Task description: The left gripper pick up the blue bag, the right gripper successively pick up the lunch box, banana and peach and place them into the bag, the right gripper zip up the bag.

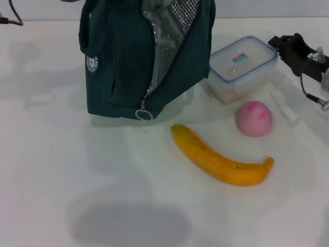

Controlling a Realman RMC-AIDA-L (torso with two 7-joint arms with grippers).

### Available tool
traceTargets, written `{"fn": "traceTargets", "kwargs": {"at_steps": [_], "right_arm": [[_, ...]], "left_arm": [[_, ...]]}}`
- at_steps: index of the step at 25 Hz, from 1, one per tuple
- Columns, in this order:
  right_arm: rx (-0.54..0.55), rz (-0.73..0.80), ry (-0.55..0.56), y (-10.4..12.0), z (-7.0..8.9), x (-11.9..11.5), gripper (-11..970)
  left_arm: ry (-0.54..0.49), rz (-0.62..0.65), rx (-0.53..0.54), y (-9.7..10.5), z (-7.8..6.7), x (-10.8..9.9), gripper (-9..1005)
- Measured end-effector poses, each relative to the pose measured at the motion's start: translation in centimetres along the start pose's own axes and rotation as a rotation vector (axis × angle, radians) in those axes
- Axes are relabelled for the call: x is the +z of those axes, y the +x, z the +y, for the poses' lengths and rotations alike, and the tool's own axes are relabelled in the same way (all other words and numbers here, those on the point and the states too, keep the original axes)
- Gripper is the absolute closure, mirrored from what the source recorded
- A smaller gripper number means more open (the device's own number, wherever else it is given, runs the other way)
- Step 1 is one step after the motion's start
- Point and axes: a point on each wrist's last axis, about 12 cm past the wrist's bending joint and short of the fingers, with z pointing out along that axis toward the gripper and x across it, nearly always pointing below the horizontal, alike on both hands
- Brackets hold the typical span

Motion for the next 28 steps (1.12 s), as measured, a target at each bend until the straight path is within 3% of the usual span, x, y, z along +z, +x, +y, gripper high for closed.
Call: {"fn": "traceTargets", "kwargs": {"at_steps": [2,16,28], "right_arm": [[-0.009,0.001,-0.001,0.1,0.0,0.0,846],[-0.013,-0.022,-0.075,0.1,-0.1,-1.0,865],[0.086,-0.149,-0.182,-0.4,-1.3,-3.9,869]], "left_arm": [[0.000,0.000,0.000,0.0,0.0,0.0,930],[-0.005,-0.001,-0.009,0.4,0.3,-0.2,929],[-0.013,-0.004,-0.017,0.9,0.7,-0.5,928]]}}
